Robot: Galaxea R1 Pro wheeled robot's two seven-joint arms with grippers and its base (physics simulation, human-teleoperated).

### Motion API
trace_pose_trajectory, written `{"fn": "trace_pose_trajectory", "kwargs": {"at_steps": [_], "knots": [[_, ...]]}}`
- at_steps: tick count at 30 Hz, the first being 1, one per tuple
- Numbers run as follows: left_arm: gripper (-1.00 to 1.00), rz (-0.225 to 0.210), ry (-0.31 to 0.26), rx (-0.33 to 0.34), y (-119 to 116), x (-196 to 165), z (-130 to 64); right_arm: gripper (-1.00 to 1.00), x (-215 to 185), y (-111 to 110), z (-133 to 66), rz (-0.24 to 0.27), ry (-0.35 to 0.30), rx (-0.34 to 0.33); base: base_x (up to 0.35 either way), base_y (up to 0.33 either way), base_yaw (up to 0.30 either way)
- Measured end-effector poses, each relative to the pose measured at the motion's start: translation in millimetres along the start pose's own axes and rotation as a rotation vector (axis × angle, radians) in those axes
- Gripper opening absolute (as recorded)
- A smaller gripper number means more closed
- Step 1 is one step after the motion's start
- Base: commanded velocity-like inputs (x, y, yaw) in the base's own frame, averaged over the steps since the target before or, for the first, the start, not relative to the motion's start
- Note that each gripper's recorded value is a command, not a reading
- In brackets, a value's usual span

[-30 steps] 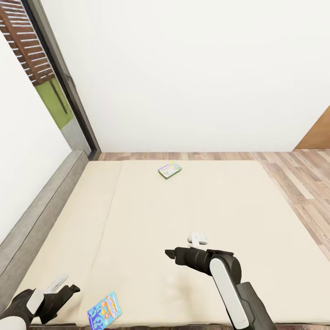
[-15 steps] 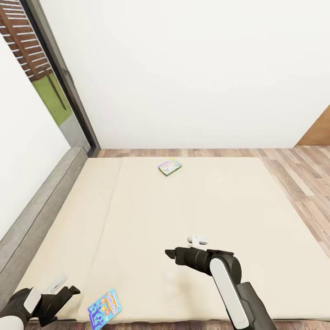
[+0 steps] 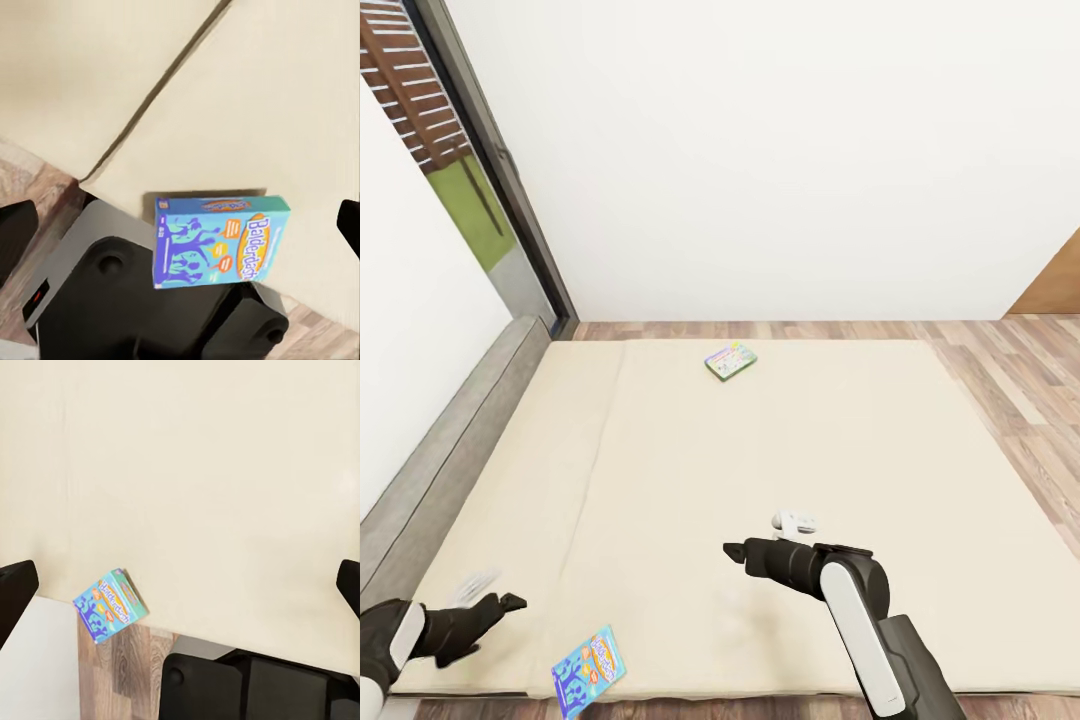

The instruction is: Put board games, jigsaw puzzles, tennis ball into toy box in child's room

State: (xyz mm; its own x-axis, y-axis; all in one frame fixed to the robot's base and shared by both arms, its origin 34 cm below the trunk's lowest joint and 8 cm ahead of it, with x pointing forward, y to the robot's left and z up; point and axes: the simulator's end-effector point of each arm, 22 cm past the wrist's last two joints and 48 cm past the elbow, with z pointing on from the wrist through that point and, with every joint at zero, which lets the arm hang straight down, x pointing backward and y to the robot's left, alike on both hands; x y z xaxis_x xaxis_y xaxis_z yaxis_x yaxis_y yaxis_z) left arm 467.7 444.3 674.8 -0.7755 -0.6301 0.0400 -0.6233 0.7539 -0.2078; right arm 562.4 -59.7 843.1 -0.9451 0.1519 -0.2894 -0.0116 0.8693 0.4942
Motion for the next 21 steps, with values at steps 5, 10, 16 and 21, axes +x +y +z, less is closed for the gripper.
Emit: {"fn": "trace_pose_trajectory", "kwargs": {"at_steps": [5, 10, 16, 21], "knots": [[1.00, 0.179, 0.027, -0.055, -5.9, 4.6, 6.2, 1.00, -0.1, -0.4, 0.0, 0.001, 0.000, 0.000, 0.000, 0.000, 0.000], [1.00, 0.371, 0.001, -0.095, -15.2, 2.4, 15.5, 1.00, -0.1, -0.4, 0.0, 0.001, 0.000, 0.000, 0.000, 0.000, 0.000], [1.00, 0.543, -0.046, -0.129, -21.4, -1.4, 23.4, 1.00, 0.0, -0.7, 0.1, 0.001, 0.000, 0.001, 0.000, 0.000, 0.000], [1.00, 0.683, -0.106, -0.222, -12.8, -13.4, 25.4, 1.00, 0.2, -0.8, 0.2, 0.002, 0.001, 0.001, 0.000, 0.000, 0.000]]}}
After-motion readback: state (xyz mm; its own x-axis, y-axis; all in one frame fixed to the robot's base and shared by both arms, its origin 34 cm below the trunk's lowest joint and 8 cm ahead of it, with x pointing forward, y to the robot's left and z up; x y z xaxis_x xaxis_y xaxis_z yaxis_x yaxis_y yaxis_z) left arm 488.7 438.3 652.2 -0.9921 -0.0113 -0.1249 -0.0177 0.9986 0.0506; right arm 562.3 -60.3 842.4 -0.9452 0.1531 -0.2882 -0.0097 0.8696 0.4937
